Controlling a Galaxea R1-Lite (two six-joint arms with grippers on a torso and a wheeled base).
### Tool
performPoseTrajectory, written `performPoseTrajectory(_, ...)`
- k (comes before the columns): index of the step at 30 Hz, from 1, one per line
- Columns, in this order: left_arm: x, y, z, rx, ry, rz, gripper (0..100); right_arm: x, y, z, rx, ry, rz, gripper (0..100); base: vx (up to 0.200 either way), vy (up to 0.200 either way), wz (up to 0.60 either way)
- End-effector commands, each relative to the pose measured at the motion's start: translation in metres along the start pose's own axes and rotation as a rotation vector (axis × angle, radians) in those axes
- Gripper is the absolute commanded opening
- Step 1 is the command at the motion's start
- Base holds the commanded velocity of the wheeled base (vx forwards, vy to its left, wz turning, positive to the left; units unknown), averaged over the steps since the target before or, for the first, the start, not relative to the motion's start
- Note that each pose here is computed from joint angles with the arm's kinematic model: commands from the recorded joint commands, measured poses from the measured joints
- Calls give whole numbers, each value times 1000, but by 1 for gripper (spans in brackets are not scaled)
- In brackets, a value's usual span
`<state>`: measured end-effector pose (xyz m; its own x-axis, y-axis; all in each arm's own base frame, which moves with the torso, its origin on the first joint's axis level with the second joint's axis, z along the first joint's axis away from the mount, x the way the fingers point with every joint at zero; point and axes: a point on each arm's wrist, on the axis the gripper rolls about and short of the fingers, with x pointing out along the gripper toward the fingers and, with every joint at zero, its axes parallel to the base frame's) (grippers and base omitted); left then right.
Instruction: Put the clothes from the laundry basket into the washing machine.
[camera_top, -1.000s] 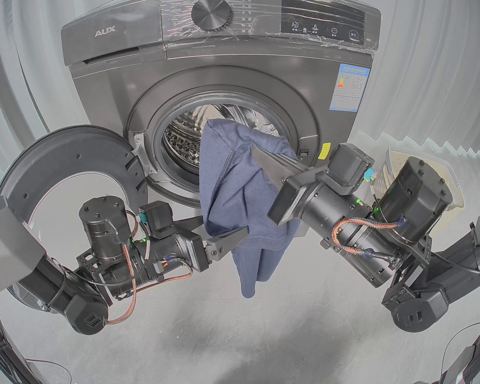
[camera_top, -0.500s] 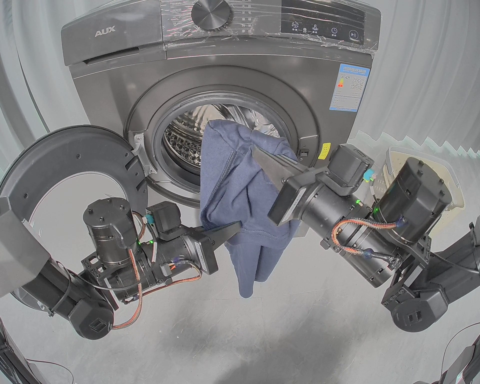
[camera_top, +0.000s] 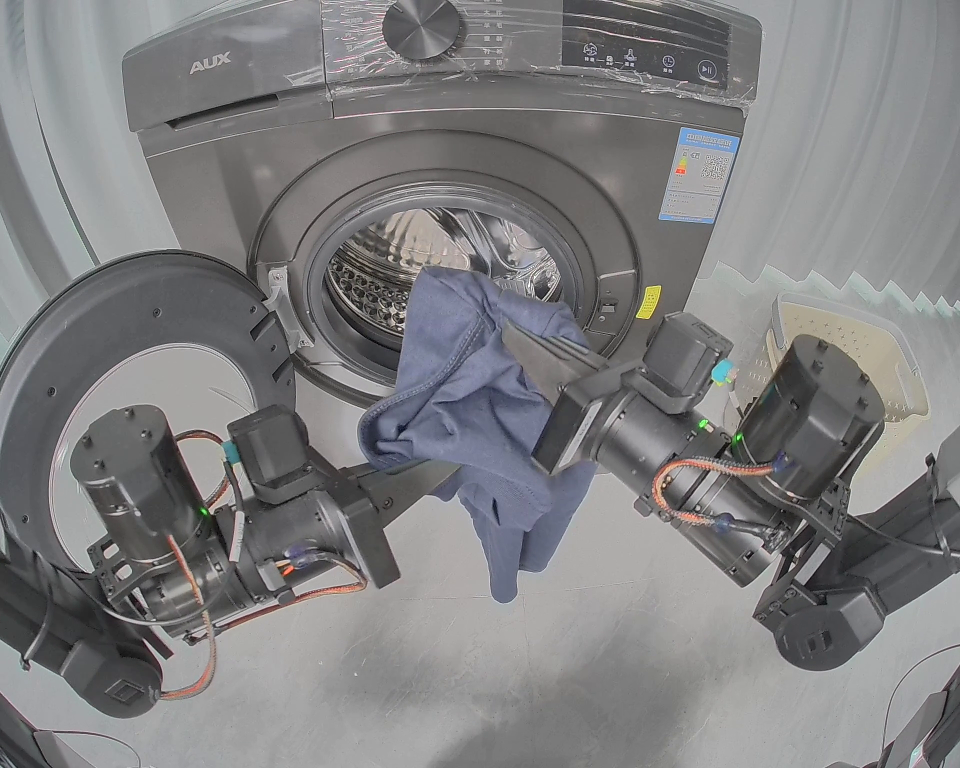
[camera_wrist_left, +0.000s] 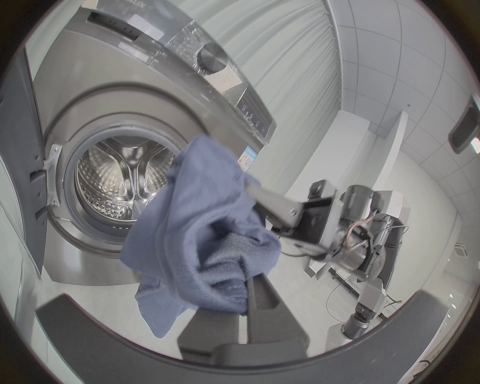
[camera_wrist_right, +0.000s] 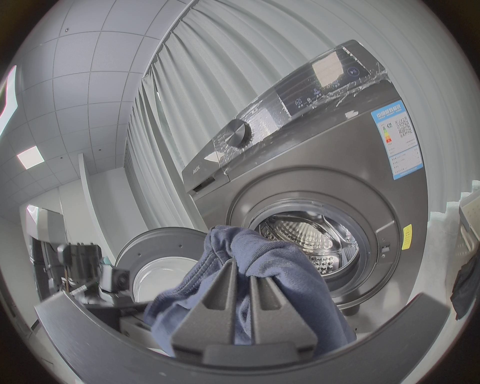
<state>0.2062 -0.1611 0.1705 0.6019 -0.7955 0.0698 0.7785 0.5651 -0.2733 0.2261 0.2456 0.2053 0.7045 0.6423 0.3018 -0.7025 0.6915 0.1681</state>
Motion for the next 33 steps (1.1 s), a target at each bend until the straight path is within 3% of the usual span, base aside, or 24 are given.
performPoseTrajectory(1,-16,-13,15,16,-57,-33,0,-2,2,-10,0,35,6,0,0,0,0)
performPoseTrajectory(6,-15,-14,17,19,-65,-37,0,-5,1,-12,-1,44,9,0,0,0,0)
performPoseTrajectory(7,-14,-14,19,21,-72,-39,0,-6,1,-13,-1,46,10,100,0,0,0)
performPoseTrajectory(14,-1,-13,38,29,-144,-46,0,-30,6,-37,-6,172,31,100,0,0,0)
performPoseTrajectory(18,5,-12,46,14,-178,-35,0,-42,4,-45,-12,221,27,100,0,0,0)
performPoseTrajectory(25,15,-8,49,1,-219,41,0,-54,-3,-51,-28,259,5,100,0,0,0)
performPoseTrajectory(33,15,-5,54,8,-242,68,0,-59,-8,-57,-29,290,-14,100,0,0,0)
